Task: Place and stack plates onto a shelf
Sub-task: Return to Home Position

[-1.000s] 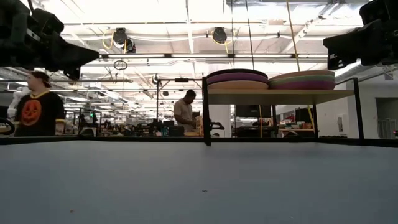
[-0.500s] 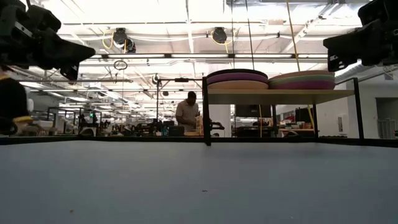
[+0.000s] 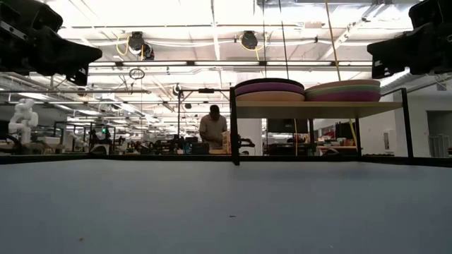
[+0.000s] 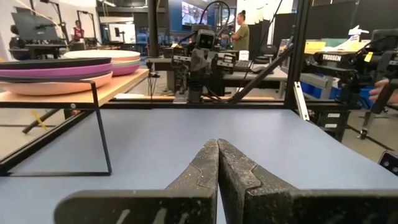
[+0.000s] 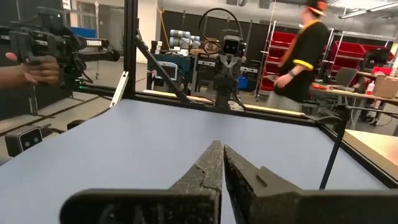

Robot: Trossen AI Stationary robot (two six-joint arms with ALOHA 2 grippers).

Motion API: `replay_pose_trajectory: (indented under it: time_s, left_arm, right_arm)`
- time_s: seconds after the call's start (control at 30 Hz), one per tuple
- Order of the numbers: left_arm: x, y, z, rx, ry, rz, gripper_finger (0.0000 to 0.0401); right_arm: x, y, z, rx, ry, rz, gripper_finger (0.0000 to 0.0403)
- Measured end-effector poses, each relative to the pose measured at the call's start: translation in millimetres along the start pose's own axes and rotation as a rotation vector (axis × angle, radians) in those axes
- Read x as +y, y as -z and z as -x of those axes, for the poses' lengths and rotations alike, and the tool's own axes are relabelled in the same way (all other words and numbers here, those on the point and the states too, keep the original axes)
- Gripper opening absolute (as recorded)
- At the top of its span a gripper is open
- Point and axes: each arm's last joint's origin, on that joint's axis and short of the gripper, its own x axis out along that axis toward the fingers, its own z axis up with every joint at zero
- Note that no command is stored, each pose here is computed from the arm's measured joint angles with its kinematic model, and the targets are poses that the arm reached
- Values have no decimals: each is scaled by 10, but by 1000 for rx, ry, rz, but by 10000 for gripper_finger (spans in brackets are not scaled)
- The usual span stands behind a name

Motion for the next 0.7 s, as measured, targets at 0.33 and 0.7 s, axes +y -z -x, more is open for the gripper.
replay_pose_trajectory:
  time_s: [0.33,0.7]
  left_arm:
    - [1,2,0,2,-1,-43,3]
    - [1,3,0,3,-1,-103,3]
  right_arm:
    - [0,0,0,0,0,0,0]
    - [0,0,0,0,-1,0,0]
